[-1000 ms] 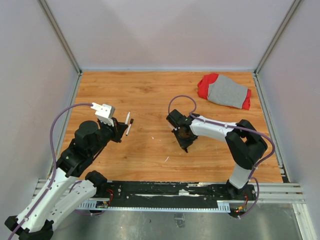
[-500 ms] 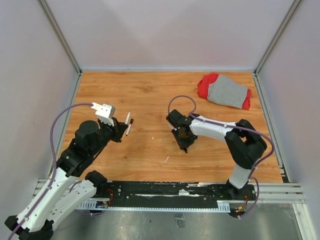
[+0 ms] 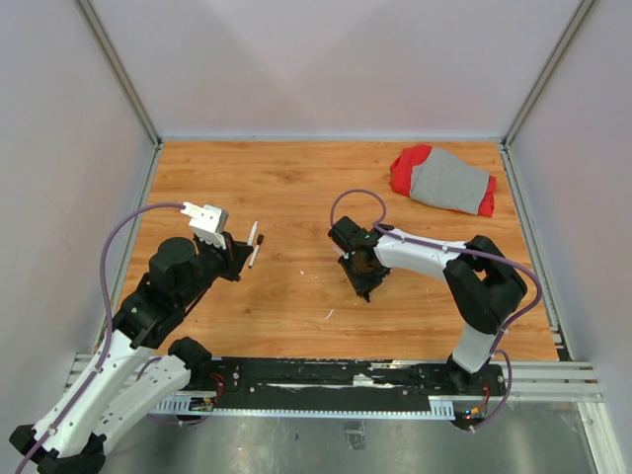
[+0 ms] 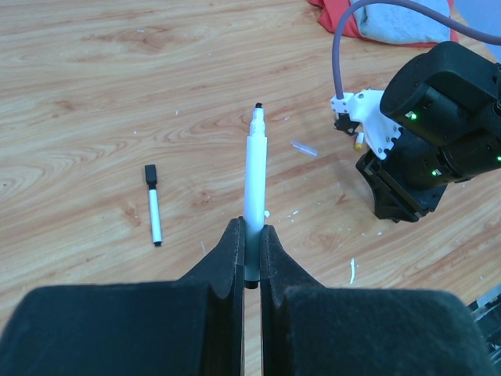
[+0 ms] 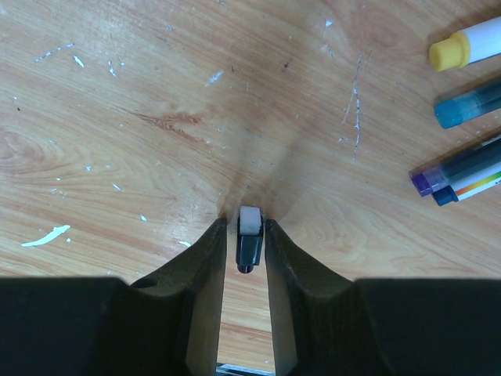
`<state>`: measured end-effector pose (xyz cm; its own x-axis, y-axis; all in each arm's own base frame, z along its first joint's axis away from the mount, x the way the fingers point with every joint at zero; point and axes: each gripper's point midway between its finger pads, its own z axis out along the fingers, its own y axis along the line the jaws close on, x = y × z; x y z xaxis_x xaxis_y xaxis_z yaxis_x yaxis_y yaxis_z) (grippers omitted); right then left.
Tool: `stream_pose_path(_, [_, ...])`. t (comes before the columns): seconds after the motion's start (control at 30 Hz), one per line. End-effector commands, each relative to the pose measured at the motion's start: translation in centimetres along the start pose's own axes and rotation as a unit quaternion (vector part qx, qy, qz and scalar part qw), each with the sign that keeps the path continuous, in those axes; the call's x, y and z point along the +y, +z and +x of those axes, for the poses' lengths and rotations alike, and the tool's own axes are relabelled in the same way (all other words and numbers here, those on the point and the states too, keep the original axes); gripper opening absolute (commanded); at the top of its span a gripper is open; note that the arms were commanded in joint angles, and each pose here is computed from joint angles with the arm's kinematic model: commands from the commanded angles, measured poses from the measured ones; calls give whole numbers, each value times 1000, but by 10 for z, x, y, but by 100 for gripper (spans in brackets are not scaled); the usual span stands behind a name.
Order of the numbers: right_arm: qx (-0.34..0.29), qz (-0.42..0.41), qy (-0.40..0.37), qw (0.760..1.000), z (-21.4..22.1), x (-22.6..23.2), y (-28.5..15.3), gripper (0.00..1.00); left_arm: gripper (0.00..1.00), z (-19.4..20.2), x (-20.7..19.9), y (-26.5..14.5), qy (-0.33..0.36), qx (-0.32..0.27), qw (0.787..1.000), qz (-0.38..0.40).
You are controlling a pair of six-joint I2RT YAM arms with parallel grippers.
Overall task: Insert the pens into the pen caps
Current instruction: Insert the pen cap onto the pen.
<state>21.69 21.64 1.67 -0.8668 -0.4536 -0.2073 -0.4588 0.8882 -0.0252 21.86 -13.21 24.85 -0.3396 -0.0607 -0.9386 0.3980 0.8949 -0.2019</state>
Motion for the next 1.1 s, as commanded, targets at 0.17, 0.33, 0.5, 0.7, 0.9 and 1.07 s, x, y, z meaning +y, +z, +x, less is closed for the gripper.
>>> stream_pose_path(0.17, [32,2,-1,999,17,-9,2,29,0,-7,0,2,4,-15,1000,2])
stream_pose_path(0.33, [33,-5,0,999,18,-9,3,28,0,-6,0,2,4,-14,1000,2])
stream_pose_path(0.5, [35,-6,1,999,19,-9,4,20,0,-7,0,2,3,-15,1000,1])
stream_pose_path(0.7, [15,5,6,1000,17,-16,-4,7,1,-7,0,2,1,-16,1000,2])
stream_pose_path(0.9, [-48,-22,-9,999,5,-14,-27,1,1,-8,-1,6,-3,-13,1000,1])
stream_pose_path(1.07, [-139,-71,-45,987,-11,-3,-55,1,1,-11,-4,10,-7,-15,1000,6])
